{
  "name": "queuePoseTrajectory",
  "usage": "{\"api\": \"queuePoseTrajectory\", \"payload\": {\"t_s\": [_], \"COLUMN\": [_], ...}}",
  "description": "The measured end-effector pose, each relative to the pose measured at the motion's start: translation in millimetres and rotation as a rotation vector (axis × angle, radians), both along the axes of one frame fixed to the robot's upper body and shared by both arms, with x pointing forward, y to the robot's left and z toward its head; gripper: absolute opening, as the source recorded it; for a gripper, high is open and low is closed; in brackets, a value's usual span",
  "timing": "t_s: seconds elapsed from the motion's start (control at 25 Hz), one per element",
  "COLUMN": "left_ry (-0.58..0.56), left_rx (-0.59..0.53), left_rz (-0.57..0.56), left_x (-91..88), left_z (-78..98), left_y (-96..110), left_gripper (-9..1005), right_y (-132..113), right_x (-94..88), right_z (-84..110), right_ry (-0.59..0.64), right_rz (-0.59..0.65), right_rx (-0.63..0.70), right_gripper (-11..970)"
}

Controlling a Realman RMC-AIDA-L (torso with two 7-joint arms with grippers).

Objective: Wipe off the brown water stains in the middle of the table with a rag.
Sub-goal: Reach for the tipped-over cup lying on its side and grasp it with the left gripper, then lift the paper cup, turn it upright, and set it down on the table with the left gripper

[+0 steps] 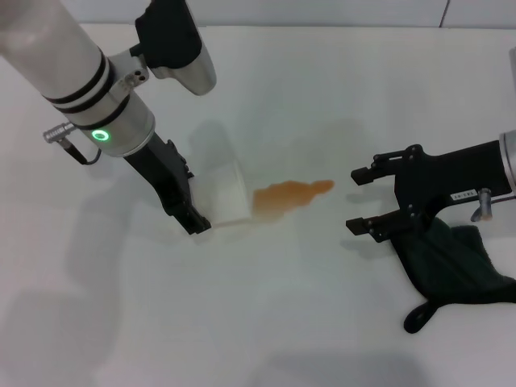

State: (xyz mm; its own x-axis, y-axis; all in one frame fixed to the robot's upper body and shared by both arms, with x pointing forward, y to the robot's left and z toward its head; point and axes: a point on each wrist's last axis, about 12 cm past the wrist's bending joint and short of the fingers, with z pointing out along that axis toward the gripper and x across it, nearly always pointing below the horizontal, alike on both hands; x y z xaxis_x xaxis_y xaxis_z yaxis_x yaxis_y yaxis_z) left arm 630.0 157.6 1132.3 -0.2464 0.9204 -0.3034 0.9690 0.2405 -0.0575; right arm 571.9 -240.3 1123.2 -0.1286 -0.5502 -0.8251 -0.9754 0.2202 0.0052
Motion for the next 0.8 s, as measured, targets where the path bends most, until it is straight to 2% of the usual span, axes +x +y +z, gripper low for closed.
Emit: {"api": "queuePoseTrajectory", "payload": {"t_s": [0.52, 0.6, 0.8], "left_ry": [-0.032, -0.056, -0.146], "left_rx": [-0.016, -0.048, -0.191], "left_rz": [-0.043, -0.044, 0.007], "left_x": [-2.5, -3.3, -11.3], "left_z": [-4.3, -1.0, 13.9], "left_y": [-6, -2, 17], "left_gripper": [829, 827, 696], "right_y": [0, -1, -1], "right_x": [0.7, 0.5, 0.5], "right_z": [-0.9, -1.0, -0.9], "right_ry": [-0.002, -0.001, -0.001], "right_rz": [-0.008, -0.009, -0.009], "right_rx": [-0.001, -0.001, -0.001], "right_gripper": [791, 791, 792]}}
